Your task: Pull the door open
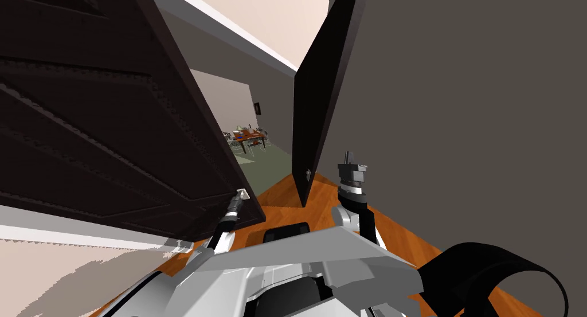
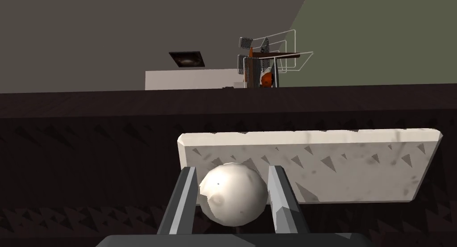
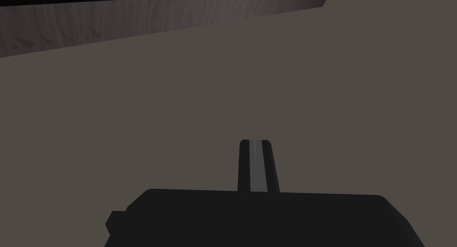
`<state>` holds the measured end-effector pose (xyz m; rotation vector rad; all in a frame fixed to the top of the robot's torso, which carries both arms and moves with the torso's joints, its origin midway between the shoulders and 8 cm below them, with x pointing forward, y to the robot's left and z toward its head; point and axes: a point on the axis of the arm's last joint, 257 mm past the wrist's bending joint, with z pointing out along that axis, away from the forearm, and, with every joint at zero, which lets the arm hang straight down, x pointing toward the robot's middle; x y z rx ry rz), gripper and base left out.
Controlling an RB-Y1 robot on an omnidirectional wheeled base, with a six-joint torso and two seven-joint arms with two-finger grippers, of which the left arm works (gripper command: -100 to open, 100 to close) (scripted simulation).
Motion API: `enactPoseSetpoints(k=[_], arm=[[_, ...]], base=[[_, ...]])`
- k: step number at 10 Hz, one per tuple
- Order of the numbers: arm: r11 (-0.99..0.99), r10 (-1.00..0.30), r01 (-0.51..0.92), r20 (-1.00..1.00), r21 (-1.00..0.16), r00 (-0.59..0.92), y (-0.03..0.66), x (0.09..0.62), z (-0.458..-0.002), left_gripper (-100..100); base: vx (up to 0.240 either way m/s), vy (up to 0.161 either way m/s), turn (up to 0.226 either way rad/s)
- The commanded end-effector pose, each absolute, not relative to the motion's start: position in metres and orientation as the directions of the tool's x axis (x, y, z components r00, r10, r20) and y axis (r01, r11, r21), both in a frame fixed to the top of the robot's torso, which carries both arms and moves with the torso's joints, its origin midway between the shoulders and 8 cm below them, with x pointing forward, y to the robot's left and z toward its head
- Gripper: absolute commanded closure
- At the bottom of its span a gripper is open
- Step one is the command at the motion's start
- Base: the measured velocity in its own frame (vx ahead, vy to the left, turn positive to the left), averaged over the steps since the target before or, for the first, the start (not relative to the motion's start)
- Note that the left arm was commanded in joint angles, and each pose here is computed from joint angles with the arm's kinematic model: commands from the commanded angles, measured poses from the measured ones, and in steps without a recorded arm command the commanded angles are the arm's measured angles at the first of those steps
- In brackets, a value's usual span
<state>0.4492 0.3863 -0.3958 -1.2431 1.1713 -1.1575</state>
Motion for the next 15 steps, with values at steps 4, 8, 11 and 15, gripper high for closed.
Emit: enactPoseSetpoints(k=[4, 8, 11, 15], arm=[[0.001, -1.0, 0.0, -0.001, -1.0, -0.006, 0.372, 0.446, -0.392, 100], [0.0, -0.997, 0.0, 0.0, -1.0, -0.081, 0.356, 0.442, -0.391, 100], [0.003, -0.994, -0.003, -0.003, -1.0, -0.113, 0.358, 0.428, -0.394, 100], [0.003, -0.986, 0.001, -0.004, -1.0, -0.164, 0.364, 0.406, -0.392, 100]], base=[[-0.2, 0.062, -0.053], [-0.173, 0.056, -0.039], [-0.127, 0.048, -0.064], [-0.175, 0.065, -0.095]])
